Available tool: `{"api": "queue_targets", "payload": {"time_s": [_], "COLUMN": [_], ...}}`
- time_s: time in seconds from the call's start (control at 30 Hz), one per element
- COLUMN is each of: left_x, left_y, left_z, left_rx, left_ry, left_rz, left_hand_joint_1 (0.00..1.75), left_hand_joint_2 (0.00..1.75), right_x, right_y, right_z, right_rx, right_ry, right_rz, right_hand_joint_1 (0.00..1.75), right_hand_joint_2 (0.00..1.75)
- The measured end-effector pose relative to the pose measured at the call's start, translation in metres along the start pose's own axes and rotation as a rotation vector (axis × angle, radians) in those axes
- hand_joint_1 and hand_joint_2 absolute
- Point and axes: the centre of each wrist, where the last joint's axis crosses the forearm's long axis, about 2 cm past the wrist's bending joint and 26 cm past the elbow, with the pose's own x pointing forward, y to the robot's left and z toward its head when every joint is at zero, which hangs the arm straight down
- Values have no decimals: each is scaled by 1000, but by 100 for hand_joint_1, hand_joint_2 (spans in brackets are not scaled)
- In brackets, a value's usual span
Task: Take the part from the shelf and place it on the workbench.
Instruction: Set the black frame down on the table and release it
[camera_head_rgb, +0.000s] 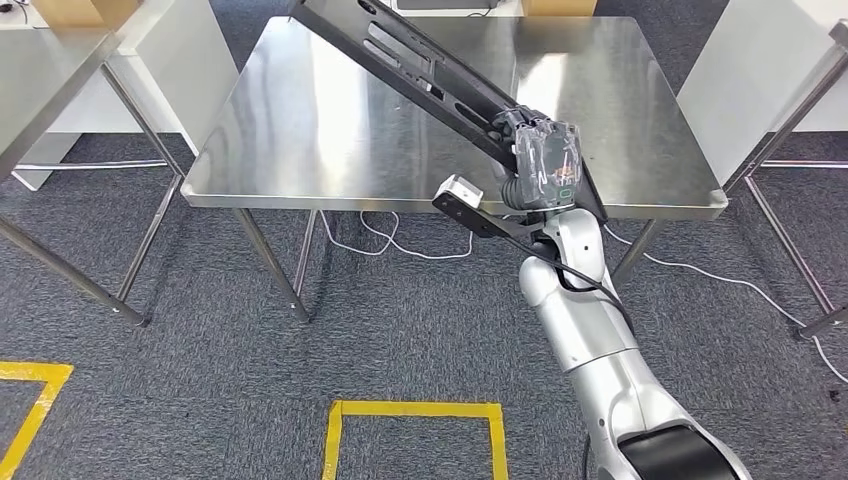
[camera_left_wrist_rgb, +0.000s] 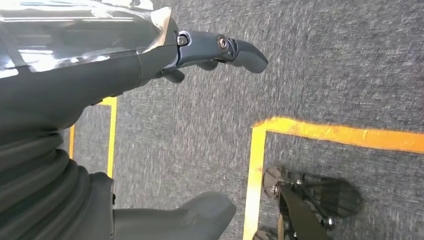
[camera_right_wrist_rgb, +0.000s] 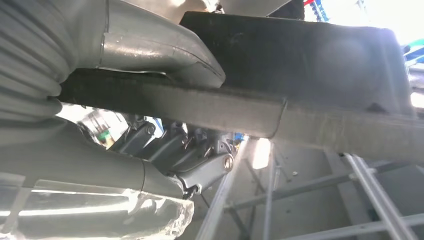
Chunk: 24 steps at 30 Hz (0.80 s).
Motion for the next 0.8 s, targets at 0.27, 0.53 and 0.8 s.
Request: {"api": "queue_targets", "payload": {"time_s": [0.27,0.53,0.8], "left_x": [-2,-1,-1], "left_y": [0,1,-1], "left_z": [0,0,0], "left_rx": [0,3,-1], "left_ry": [9,6,6], "left_rz": [14,13,13], "left_hand_joint_1": [0,0,0], "left_hand_joint_2": [175,175,175], "right_x": [3,2,-4], "right_y": [4,4,6], "right_z": [-7,-10,-6], "right_rx": [1,-15,2], "right_ry": [-3,-6,5], "right_rz": [-12,-7,2], "right_hand_joint_1": [175,175,175], "right_hand_joint_2": [175,175,175]}}
